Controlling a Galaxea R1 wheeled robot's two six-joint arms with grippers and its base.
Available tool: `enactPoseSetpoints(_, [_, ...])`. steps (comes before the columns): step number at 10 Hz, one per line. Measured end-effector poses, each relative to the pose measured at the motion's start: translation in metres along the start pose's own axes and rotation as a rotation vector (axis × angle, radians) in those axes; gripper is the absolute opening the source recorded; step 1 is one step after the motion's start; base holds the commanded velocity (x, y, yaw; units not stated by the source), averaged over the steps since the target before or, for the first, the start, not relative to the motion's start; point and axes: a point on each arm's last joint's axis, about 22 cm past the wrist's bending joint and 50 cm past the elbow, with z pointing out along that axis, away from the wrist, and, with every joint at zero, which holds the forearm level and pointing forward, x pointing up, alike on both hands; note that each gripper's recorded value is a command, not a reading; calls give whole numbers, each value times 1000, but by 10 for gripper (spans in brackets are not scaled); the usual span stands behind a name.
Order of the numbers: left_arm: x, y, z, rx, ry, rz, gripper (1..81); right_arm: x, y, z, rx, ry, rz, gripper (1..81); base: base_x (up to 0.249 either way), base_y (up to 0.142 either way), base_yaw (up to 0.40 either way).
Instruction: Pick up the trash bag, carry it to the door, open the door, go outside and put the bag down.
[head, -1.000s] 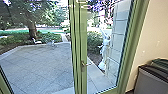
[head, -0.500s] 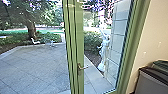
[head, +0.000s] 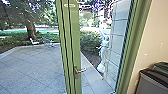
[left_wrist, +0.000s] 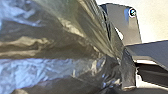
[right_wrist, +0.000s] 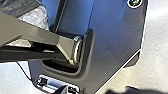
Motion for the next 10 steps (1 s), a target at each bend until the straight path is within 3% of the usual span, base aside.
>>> enactPoseSetpoints(10, [-2,-1,0,1,-2,-1,10,2,-4,1,4,3,-1,811,134,0,0])
